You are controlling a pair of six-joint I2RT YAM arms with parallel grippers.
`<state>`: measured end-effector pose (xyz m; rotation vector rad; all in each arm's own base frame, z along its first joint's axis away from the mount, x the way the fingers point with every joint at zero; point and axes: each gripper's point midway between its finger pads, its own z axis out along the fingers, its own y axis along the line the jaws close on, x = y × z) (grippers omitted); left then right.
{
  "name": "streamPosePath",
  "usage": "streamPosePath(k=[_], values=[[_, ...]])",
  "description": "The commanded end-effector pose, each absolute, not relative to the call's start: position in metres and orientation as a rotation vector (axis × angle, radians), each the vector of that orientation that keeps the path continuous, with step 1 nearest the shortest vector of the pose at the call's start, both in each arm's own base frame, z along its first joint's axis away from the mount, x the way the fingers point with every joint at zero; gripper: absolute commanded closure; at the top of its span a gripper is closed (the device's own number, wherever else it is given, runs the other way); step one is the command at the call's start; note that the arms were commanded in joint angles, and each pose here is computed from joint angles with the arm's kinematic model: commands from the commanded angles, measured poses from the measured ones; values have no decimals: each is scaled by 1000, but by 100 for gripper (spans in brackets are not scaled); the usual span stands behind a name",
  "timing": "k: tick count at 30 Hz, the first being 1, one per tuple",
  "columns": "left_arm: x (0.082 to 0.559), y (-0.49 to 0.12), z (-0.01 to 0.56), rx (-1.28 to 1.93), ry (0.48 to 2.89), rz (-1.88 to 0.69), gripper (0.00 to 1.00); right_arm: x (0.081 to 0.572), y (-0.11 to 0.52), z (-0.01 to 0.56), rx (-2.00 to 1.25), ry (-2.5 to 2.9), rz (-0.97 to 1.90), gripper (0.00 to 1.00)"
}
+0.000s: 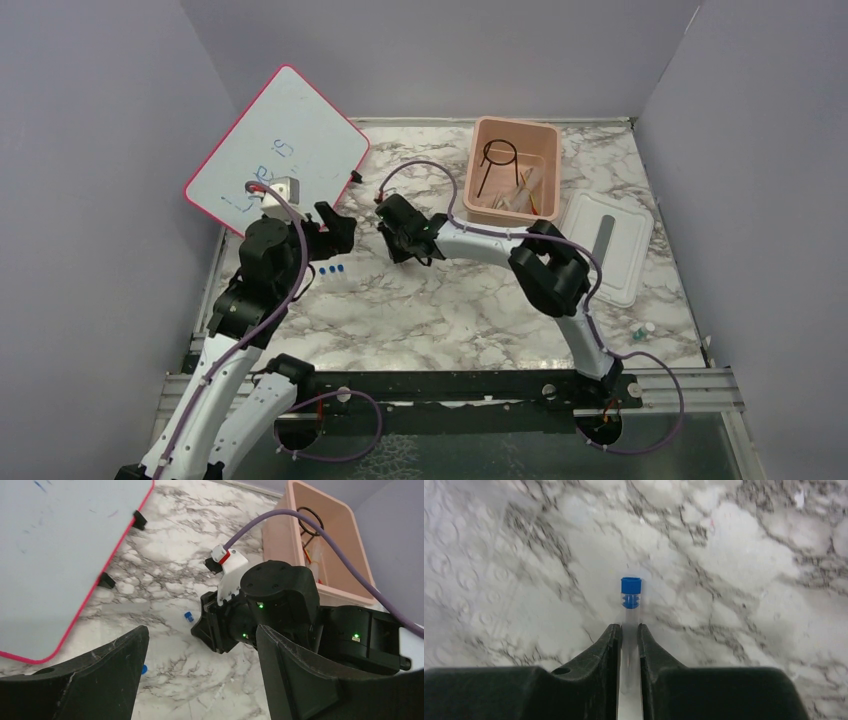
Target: Organize the chemistry lab equipment
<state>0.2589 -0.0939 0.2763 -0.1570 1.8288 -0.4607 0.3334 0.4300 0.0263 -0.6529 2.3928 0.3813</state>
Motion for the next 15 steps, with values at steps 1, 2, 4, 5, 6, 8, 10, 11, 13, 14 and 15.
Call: streamPosePath(k=[1,2,4,5,6,8,10,11,13,14,15], values=[[240,-128,277,-88,1895,-690,19,322,424,61,-584,2304,483,80],[238,-131,276,-82,1901,-716,19,322,424,79,-565,2252,527,80],[236,-137,274,-70,1918,-751,19,318,418,108,-525,2163,592,81],[236,-141,273,-58,1925,-772,19,317,417,124,-504,2106,634,81],[235,-146,271,-40,1931,-800,19,314,414,141,-486,2057,671,81],[232,-159,271,3,1938,-881,19,306,407,169,-452,1967,748,81],[228,-175,272,52,1943,-986,21,298,400,195,-408,1894,821,81],[226,-182,274,75,1937,-1034,22,292,394,214,-384,1851,858,81],[224,-191,281,105,1919,-1097,23,285,386,237,-338,1793,915,81],[224,-194,284,117,1906,-1118,23,281,382,249,-320,1761,946,80],[223,-197,288,134,1893,-1140,23,277,378,260,-298,1734,979,80]])
